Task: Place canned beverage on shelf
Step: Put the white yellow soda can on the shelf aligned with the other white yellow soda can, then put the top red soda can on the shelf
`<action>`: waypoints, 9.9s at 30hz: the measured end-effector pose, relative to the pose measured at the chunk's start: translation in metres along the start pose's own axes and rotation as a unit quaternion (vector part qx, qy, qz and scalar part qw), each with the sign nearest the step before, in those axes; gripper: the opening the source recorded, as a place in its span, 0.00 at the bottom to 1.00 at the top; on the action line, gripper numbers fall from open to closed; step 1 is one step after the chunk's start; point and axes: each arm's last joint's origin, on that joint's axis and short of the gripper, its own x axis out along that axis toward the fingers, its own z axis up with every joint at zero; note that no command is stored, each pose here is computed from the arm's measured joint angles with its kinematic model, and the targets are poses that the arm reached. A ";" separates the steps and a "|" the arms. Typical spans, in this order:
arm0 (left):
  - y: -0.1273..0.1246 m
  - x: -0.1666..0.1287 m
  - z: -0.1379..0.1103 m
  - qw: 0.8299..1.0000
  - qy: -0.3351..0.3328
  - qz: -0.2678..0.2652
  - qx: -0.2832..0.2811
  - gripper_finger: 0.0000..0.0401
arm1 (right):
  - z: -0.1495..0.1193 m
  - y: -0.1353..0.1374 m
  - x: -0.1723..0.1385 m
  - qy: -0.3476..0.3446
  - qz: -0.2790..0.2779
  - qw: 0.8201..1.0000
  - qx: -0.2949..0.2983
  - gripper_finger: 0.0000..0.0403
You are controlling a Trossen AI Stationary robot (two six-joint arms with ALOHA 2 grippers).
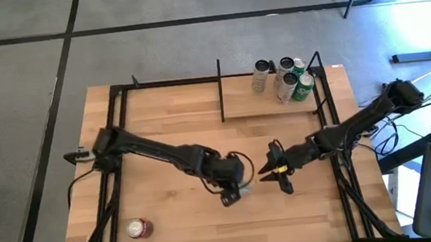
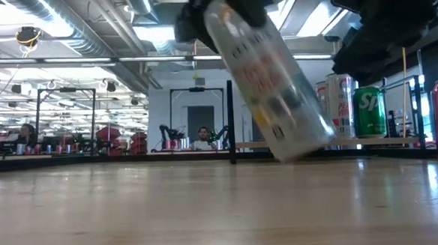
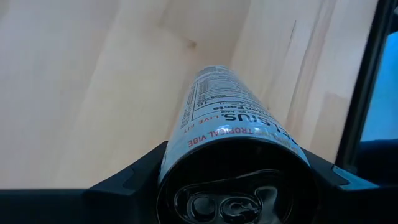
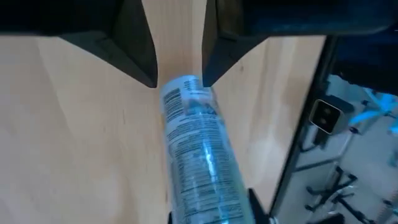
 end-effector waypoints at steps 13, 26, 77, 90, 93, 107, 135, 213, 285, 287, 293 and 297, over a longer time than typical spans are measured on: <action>-0.007 0.022 0.008 1.000 -0.004 0.010 0.019 0.58 | -0.029 0.007 0.043 0.039 -0.020 0.999 0.032 0.53; -0.007 0.022 0.013 0.999 -0.026 0.004 0.022 0.58 | -0.041 0.003 0.069 0.023 -0.034 0.999 0.027 0.47; -0.024 -0.043 -0.027 0.990 -0.023 0.036 0.132 0.79 | 0.045 0.035 -0.003 -0.087 -0.053 0.995 -0.016 0.79; -0.018 0.036 -0.073 0.993 -0.066 0.001 0.100 0.79 | 0.038 0.036 0.039 -0.099 -0.064 0.992 -0.054 0.79; -0.018 0.037 -0.075 0.993 -0.065 0.000 0.096 0.79 | 0.037 0.036 0.045 -0.103 -0.053 0.992 -0.049 0.79; -0.009 0.035 -0.052 0.990 -0.101 -0.021 0.092 0.79 | 0.044 0.039 0.034 -0.129 -0.041 0.989 -0.061 0.79; -0.003 0.028 -0.046 0.990 -0.107 -0.017 0.087 0.79 | 0.028 0.033 0.058 -0.092 -0.064 0.992 -0.058 0.66; 0.050 -0.086 -0.031 0.983 -0.152 0.040 0.096 0.79 | 0.094 -0.201 -0.113 -0.063 -0.317 0.946 -0.006 0.72; 0.028 -0.089 -0.036 0.977 -0.194 0.017 0.082 0.79 | -0.002 -0.060 -0.106 0.399 -0.288 0.818 0.299 0.72; 0.028 -0.089 -0.037 0.978 -0.191 0.013 0.086 0.79 | -0.003 -0.061 -0.103 0.413 -0.281 0.817 0.288 0.65; 0.028 -0.089 -0.037 0.978 -0.190 0.013 0.087 0.79 | 0.003 -0.060 -0.099 0.417 -0.268 0.825 0.269 0.61; 0.026 -0.088 -0.039 0.978 -0.181 0.005 0.103 0.79 | 0.027 -0.054 -0.097 0.372 -0.223 0.873 0.222 0.61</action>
